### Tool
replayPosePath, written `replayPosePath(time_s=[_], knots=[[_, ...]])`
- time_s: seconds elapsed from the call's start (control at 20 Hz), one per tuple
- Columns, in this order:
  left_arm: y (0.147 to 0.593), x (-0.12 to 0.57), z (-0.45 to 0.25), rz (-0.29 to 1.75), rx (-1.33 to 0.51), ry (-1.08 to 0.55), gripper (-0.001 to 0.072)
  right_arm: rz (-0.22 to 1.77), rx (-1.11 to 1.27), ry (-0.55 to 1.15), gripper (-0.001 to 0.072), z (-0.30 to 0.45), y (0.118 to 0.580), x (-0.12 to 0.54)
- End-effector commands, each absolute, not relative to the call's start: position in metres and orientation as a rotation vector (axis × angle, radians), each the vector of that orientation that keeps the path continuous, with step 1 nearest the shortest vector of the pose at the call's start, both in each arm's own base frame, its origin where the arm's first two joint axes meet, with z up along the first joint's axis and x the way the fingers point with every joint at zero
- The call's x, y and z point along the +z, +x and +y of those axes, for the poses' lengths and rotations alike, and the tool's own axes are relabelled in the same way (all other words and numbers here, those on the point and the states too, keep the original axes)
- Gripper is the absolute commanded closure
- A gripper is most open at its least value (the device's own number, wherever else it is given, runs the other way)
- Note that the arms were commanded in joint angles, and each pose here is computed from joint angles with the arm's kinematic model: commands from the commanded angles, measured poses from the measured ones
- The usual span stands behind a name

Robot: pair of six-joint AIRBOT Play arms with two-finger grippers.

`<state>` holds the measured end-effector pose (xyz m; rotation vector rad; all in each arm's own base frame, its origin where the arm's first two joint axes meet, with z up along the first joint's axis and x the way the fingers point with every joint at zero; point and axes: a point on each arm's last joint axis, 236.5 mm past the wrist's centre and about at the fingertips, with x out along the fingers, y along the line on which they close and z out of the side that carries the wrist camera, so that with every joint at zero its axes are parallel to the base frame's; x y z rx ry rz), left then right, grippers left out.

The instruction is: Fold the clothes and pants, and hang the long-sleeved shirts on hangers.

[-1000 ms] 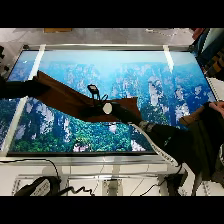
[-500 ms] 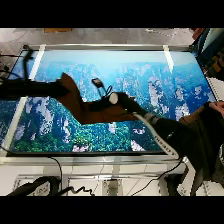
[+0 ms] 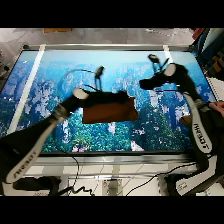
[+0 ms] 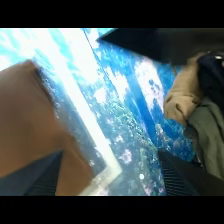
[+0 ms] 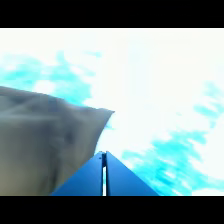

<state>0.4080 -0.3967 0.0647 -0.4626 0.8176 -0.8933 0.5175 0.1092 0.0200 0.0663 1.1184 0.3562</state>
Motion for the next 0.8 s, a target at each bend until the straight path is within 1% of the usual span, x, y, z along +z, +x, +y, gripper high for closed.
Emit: replayPosePath(time_s=[0.0,0.1,0.2,0.25,0.3,0.35,0.4,0.45,0.5,0.55,0.6,0.75], knots=[[0.384,0.031,-0.448,0.832,-0.869,-0.463,-0.0013,1.183,0.256,0.101,0.0698,0.040,0.506,0.019],[0.382,0.034,-0.450,0.825,-0.878,-0.453,-0.0013,1.194,0.211,0.099,0.0698,0.012,0.504,0.015],[0.393,0.044,-0.438,0.804,-0.864,-0.468,-0.0013,1.224,0.210,0.086,0.0699,-0.009,0.496,0.003],[0.401,0.052,-0.428,0.792,-0.856,-0.478,-0.0013,1.255,0.245,0.069,0.0699,-0.014,0.485,-0.010],[0.408,0.060,-0.418,0.780,-0.851,-0.489,-0.0013,1.292,0.329,0.068,0.0700,-0.009,0.470,-0.026],[0.414,0.070,-0.407,0.764,-0.859,-0.486,-0.0013,1.307,0.445,0.107,0.0699,0.007,0.454,-0.041],[0.415,0.081,-0.398,0.733,-0.896,-0.441,-0.0013,1.295,0.565,0.210,0.0699,0.031,0.439,-0.052],[0.414,0.091,-0.391,0.703,-0.932,-0.396,-0.0013,1.273,0.618,0.357,0.0674,0.053,0.431,-0.060],[0.411,0.100,-0.387,0.679,-0.966,-0.362,-0.0013,1.251,0.609,0.478,0.0508,0.068,0.429,-0.068],[0.409,0.107,-0.384,0.662,-0.985,-0.344,-0.0013,1.235,0.581,0.566,0.0126,0.079,0.428,-0.078],[0.409,0.113,-0.381,0.647,-0.993,-0.334,-0.0013,1.231,0.550,0.603,0.0006,0.086,0.427,-0.089],[0.407,0.116,-0.382,0.641,-0.997,-0.334,-0.0013,1.262,0.434,0.645,0.0023,0.108,0.430,-0.113]])
